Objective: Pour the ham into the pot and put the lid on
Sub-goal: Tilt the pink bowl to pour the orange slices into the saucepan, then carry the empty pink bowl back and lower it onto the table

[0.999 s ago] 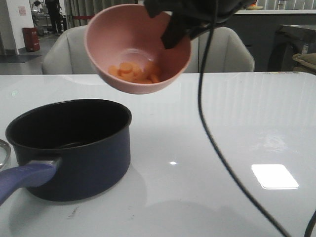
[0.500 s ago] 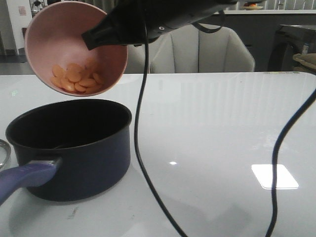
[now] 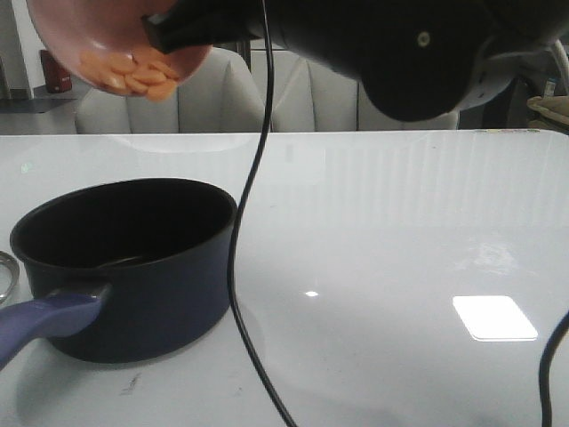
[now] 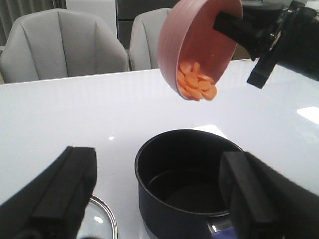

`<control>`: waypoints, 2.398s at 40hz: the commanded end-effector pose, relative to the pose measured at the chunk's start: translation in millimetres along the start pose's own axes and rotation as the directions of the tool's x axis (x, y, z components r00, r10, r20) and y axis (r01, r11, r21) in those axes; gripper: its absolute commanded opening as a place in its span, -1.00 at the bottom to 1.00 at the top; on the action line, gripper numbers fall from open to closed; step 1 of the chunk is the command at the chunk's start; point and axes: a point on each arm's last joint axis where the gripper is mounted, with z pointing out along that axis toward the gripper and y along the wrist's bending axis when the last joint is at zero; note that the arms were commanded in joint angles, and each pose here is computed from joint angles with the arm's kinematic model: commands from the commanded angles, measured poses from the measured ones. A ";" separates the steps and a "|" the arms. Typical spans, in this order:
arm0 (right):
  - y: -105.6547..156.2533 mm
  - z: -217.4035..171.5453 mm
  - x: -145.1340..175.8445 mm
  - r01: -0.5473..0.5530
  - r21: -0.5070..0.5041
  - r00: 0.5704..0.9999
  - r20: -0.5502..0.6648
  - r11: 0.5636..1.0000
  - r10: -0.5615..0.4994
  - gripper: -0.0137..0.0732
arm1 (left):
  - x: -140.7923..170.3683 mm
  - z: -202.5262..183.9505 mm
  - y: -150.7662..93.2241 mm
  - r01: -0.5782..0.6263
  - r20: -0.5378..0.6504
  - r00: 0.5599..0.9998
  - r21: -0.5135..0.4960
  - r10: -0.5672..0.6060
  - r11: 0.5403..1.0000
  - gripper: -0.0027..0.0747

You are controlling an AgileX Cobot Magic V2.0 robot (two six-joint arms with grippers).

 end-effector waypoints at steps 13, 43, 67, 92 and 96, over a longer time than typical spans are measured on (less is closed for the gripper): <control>-7.8 11.5 -40.6 0.140 0.074 0.944 0.290 0.987 -0.156 -0.37 | -14.8 -1.3 0.0 0.005 0.090 0.996 -0.001 -0.005 1.000 0.51; -10.6 21.9 -52.8 0.273 0.125 0.902 0.313 0.954 -0.299 -0.37 | -14.8 -1.3 0.0 0.005 0.090 0.996 -0.001 -0.005 1.000 0.51; -38.7 8.8 -47.0 -0.422 0.174 0.755 -0.476 0.890 0.450 -0.37 | -15.0 -1.3 0.0 0.005 0.092 0.996 -0.002 -0.005 1.000 0.51; -150.8 -48.9 -38.6 -0.312 0.357 0.319 -0.834 0.880 0.451 -0.37 | -15.5 -1.4 0.1 0.005 0.098 0.995 -0.003 -0.005 1.000 0.51; -171.6 -63.6 -30.6 -0.289 0.422 0.248 -0.834 0.859 0.493 -0.37 | -15.7 -1.4 0.2 0.005 0.100 0.995 -0.003 -0.005 1.000 0.51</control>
